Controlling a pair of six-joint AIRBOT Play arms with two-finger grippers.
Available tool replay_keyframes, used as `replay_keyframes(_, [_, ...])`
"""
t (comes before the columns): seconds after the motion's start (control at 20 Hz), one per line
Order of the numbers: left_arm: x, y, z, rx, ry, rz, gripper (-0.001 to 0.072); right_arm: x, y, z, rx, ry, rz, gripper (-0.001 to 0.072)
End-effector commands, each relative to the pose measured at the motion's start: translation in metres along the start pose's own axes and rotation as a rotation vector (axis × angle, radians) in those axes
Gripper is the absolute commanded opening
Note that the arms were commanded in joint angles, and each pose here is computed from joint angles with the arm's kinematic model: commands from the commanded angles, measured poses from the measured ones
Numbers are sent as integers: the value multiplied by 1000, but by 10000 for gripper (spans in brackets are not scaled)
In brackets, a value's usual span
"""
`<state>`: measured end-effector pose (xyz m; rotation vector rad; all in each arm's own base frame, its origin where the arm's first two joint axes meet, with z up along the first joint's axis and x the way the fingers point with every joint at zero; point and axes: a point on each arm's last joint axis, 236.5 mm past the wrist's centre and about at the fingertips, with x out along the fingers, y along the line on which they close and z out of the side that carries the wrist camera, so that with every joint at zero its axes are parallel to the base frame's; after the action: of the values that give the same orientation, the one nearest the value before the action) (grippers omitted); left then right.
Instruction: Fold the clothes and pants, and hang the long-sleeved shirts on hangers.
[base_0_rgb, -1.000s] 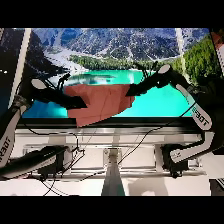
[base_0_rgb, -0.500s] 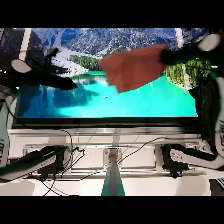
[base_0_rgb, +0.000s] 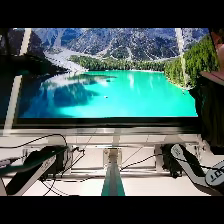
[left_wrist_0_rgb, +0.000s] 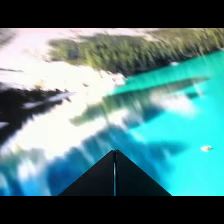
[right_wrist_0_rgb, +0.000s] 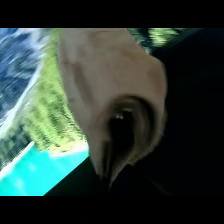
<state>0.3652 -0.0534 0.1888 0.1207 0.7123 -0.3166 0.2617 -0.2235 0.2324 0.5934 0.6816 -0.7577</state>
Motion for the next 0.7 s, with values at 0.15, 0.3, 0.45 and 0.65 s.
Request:
replay_keyframes(0.15, [-38,11,17,30,-102,99,8,-36,-116,-30,311,81,-300,19])
replay_keyframes(0.3, [-36,12,17,29,-99,98,8,-55,-139,-26,391,9,-368,19])
replay_keyframes(0.45, [-36,12,17,29,-99,99,8,-81,-139,-20,530,-118,-377,19])
replay_keyframes(0.65, [-36,12,17,29,-99,99,8,-112,-129,7,628,-334,-300,267])
